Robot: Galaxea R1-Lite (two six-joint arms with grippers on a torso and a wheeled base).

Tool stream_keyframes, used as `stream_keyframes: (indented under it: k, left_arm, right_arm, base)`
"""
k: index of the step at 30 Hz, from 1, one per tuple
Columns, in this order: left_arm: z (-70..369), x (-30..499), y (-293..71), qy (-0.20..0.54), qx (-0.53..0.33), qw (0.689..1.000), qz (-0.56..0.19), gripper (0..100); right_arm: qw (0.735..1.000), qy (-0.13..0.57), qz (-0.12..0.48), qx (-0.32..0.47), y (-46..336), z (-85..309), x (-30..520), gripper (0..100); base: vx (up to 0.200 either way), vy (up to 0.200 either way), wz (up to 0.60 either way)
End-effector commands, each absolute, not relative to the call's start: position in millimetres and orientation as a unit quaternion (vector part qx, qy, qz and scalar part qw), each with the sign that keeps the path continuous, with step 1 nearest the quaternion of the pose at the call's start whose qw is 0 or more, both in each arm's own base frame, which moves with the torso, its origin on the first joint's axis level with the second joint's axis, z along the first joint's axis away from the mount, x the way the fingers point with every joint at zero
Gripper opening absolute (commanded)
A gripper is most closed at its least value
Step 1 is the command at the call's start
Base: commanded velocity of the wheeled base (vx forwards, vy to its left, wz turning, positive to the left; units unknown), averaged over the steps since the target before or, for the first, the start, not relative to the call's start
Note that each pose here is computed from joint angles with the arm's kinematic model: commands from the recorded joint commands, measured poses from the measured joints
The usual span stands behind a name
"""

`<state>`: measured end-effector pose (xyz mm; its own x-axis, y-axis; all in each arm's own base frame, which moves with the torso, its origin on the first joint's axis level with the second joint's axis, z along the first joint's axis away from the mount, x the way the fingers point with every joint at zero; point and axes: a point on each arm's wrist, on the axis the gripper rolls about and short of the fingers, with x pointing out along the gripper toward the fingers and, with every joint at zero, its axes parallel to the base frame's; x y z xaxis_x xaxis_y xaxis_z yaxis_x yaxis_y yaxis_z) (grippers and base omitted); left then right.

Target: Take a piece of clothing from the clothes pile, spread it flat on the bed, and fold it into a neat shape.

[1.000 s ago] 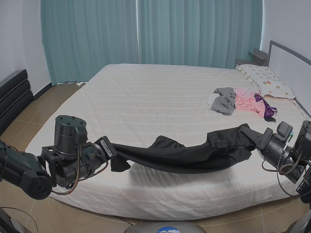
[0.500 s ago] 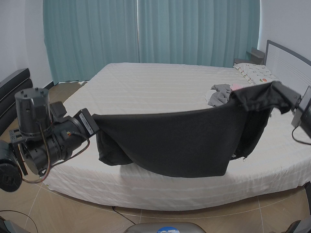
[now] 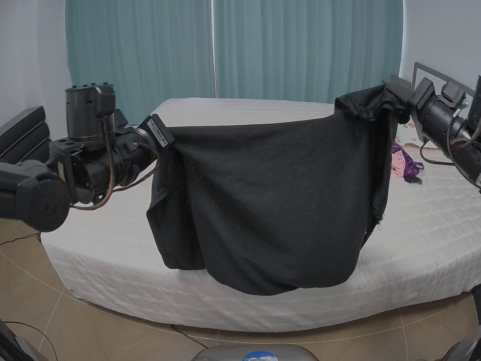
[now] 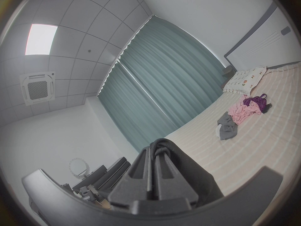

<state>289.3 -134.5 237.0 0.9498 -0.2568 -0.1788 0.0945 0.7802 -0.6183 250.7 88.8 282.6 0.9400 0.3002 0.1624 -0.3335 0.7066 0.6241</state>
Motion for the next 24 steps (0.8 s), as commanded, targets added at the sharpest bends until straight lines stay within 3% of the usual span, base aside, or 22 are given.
stream_keyframes:
  k: [1,13,24]
  left_arm:
    - [206.6,338.8,-143.1,0.157,-0.309,0.935,-0.071,0]
    - [162.5,403.9,-147.6,0.187,-0.299,0.935,-0.033,0]
    - [98.6,442.1,-148.9,0.228,-0.289,0.93,-0.002,0]
  right_arm:
    - [0.93,-0.009,0.147,0.336,100.7,253.1,311.0,0]
    - [0.937,0.014,0.128,0.325,113.6,209.2,373.7,0]
    - [0.946,0.066,0.102,0.301,122.6,144.0,419.8,0]
  base:
    - [0.2,0.0,0.0]
    - [0.2,0.0,0.0]
    - [0.2,0.0,0.0]
